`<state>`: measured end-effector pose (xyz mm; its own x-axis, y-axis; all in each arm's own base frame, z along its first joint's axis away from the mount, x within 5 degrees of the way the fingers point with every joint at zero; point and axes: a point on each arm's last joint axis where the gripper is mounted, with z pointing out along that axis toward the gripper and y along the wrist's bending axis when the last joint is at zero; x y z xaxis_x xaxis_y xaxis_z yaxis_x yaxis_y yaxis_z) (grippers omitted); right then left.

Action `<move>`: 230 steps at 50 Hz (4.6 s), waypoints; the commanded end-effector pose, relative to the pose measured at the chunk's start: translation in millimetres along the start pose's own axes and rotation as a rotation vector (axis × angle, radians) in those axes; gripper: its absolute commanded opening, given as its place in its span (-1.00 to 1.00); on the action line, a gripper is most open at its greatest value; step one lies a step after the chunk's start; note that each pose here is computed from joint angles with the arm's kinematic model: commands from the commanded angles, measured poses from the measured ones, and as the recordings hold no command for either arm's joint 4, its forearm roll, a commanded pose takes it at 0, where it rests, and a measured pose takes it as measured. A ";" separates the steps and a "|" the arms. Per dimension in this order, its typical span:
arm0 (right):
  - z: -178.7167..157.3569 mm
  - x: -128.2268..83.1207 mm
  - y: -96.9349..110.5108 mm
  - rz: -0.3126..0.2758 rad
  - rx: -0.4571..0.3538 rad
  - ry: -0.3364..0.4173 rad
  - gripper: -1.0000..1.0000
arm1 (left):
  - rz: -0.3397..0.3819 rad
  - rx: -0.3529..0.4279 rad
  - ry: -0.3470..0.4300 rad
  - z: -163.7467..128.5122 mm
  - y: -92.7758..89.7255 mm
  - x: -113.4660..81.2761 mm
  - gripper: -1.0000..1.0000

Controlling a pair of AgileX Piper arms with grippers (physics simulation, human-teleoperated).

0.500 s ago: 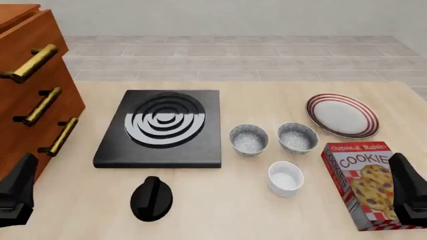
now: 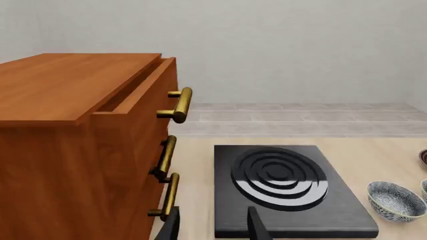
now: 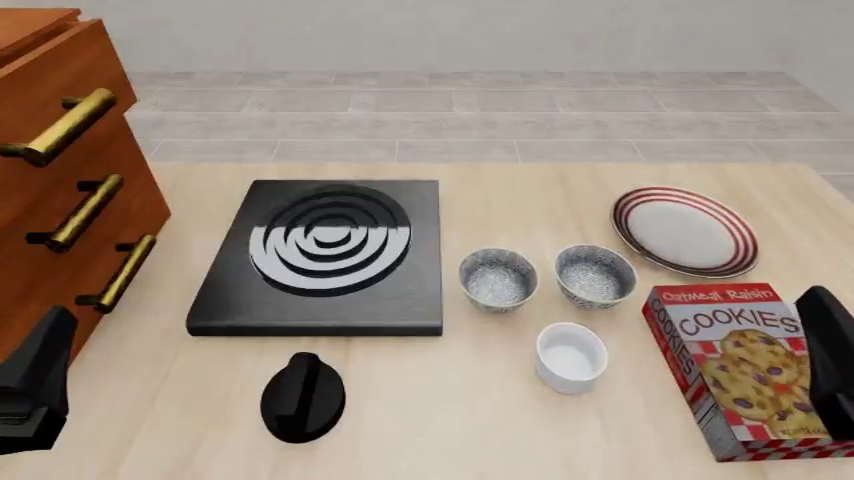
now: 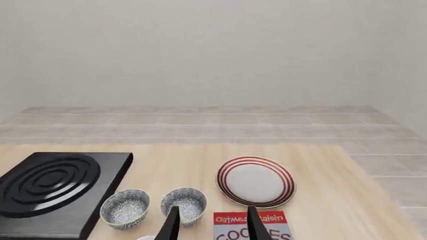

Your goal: Pick the akita bowl from table center and place it on the plate.

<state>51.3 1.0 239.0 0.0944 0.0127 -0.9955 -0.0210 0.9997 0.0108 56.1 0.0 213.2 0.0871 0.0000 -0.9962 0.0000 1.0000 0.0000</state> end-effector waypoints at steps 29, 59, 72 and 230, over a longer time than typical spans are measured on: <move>68.1 -51.5 26.4 -0.134 -0.233 0.180 1.00 | 0.000 0.000 0.000 0.0 0.0 0.0 1.00; 112.7 -70.0 59.0 -0.323 -0.409 0.362 1.00 | 0.000 0.000 0.000 0.0 0.0 0.0 1.00; 125.4 -68.7 74.8 -0.425 -0.497 0.435 1.00 | 0.000 0.000 0.000 0.0 0.0 0.0 1.00; 238.1 115.8 168.4 -0.871 -0.849 0.841 1.00 | 0.000 0.000 0.000 0.0 0.0 0.0 1.00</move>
<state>293.5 173.0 152.0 -0.1971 -0.8833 -0.4253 -0.8502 0.3700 -0.3744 56.1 0.0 213.2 0.0871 0.0000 -0.9962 0.0000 1.0000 0.0000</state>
